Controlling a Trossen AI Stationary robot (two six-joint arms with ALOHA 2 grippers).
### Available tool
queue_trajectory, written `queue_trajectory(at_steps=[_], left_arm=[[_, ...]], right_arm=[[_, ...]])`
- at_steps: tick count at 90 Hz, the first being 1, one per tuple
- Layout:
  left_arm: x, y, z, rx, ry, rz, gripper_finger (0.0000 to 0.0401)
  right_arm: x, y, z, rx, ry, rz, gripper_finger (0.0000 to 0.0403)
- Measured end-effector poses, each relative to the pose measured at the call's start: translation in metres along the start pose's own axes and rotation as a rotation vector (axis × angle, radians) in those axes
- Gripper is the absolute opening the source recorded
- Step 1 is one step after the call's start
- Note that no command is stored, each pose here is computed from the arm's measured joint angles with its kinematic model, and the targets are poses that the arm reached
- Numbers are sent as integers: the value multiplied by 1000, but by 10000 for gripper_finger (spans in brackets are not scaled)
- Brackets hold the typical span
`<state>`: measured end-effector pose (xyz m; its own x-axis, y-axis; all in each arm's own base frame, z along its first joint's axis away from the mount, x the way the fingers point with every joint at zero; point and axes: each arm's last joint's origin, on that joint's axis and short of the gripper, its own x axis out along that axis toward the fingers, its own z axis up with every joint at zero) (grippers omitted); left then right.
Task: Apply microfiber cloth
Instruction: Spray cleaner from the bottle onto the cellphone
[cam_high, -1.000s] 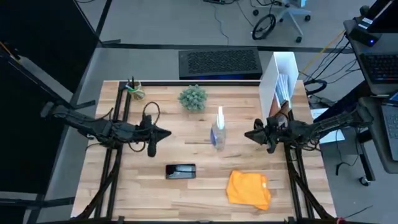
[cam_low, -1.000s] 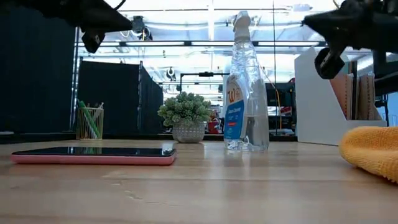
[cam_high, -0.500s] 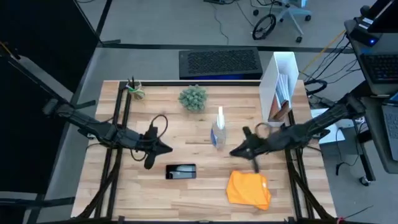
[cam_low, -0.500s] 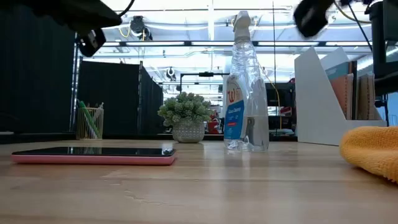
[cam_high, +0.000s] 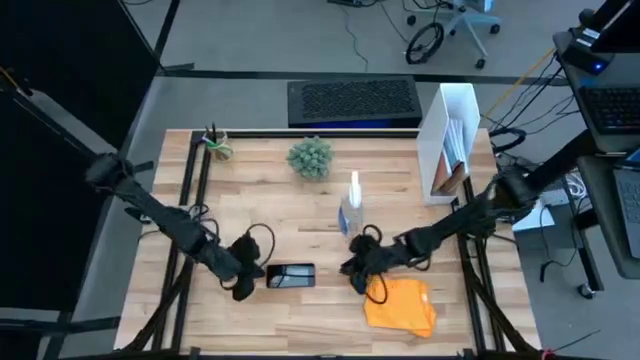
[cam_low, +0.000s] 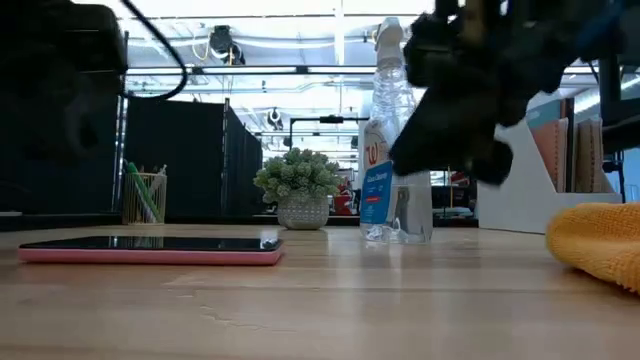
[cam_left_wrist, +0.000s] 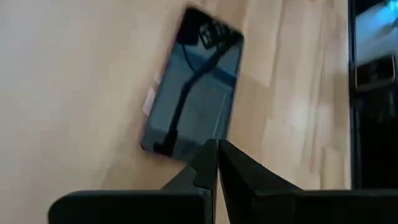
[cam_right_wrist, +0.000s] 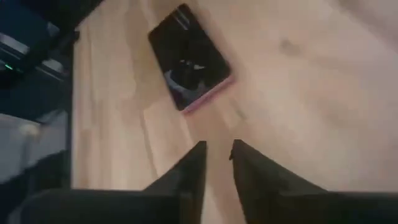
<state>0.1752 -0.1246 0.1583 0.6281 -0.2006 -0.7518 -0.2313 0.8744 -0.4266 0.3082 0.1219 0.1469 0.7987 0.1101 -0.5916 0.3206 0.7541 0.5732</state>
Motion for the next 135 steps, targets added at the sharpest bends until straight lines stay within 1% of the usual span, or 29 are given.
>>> queue_trajectory(at_steps=[6,17,23,30,37,47,56,66,78,84,100,106,113,119,130,135], left_arm=[[5,-1,-6,-16,19,19,0],[15,0,-14,-92,43,69,0],[20,2,-17,-140,54,96,0],[26,4,-21,-180,66,130,0],[32,7,-24,-182,64,169,0],[39,9,-24,-178,39,202,0],[45,9,-23,-183,9,201,0],[51,7,-22,-154,-38,182,0],[56,7,-24,-137,-53,180,0],[59,6,-24,-139,-64,179,0],[60,6,-22,-132,-81,178,0],[60,6,-22,-106,-83,173,0],[60,5,-22,-93,-87,167,0],[61,5,-21,-75,-90,166,0],[57,3,-19,-72,-97,154,0],[54,2,-18,-60,-98,144,0]], right_arm=[[11,0,-2,55,1,-2,131],[29,-4,-3,124,1,-34,184],[36,-1,1,156,-14,-24,204],[45,1,4,163,-16,-35,217],[56,1,5,167,-3,-61,220],[69,1,5,207,7,-78,218],[79,2,7,245,18,-65,214],[86,5,8,244,23,-54,213],[92,3,8,246,23,-65,213],[92,4,9,234,22,-48,213],[94,13,13,149,-21,58,211],[94,12,13,112,-21,60,202],[94,13,12,84,-20,60,172],[94,13,11,43,-19,59,131],[93,16,8,-66,-15,64,34],[91,20,7,-114,-23,67,17]])
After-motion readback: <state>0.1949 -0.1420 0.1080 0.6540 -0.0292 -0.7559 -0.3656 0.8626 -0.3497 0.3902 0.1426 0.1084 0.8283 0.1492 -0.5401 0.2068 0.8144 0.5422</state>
